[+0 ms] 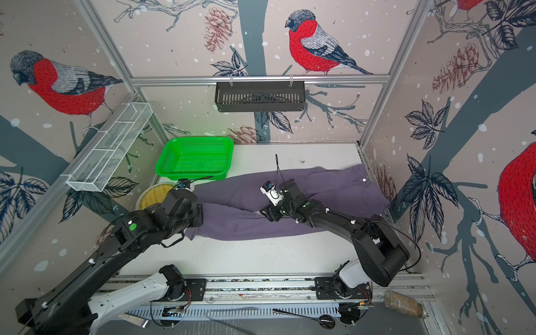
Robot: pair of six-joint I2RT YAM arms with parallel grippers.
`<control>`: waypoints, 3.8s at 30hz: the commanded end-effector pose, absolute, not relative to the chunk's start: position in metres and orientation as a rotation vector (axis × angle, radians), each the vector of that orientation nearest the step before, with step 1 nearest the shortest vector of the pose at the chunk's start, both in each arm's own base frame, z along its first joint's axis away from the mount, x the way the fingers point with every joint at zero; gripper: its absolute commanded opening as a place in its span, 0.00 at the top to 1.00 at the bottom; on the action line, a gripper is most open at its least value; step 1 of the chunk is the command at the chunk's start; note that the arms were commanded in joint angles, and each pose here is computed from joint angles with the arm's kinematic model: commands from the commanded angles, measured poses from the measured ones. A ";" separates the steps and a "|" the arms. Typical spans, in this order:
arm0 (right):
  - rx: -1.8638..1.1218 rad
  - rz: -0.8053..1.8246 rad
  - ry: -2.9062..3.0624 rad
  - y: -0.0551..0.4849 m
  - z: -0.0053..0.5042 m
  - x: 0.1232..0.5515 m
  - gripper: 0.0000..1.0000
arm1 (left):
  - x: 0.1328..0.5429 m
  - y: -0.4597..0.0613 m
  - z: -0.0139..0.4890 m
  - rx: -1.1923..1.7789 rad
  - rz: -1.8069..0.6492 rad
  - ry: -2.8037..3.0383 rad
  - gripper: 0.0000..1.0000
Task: Fold and stack the trousers
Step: Smooth out the trousers at the center of the table.
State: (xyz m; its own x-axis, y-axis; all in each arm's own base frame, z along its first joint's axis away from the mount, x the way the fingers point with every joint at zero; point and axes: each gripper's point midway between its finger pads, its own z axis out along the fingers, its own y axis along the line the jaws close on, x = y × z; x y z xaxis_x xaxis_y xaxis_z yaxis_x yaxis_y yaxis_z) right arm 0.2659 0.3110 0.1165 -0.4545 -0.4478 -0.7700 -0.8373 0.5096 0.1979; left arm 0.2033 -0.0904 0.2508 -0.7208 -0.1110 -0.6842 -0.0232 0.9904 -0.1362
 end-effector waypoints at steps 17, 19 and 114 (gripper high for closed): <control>-1.278 0.865 1.953 0.361 0.117 0.239 0.43 | 0.187 -0.040 0.232 -0.364 0.000 2.312 1.00; -1.283 0.878 1.952 0.360 0.118 0.234 0.46 | 0.188 -0.045 0.232 -0.362 -0.039 2.313 1.00; -1.827 1.361 1.469 0.552 0.080 0.019 0.86 | 0.270 -0.004 0.271 -0.464 -0.099 2.212 0.38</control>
State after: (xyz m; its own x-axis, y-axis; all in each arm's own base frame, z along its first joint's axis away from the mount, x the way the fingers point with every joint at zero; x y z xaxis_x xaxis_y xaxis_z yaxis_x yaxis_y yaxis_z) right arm 0.0212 0.5465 0.0851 -0.0619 -0.4837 -0.8730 -0.9072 -0.3374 0.2513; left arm 0.2572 0.0054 0.2666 -0.5590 -0.4076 -0.7221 -0.3780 0.9004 -0.2156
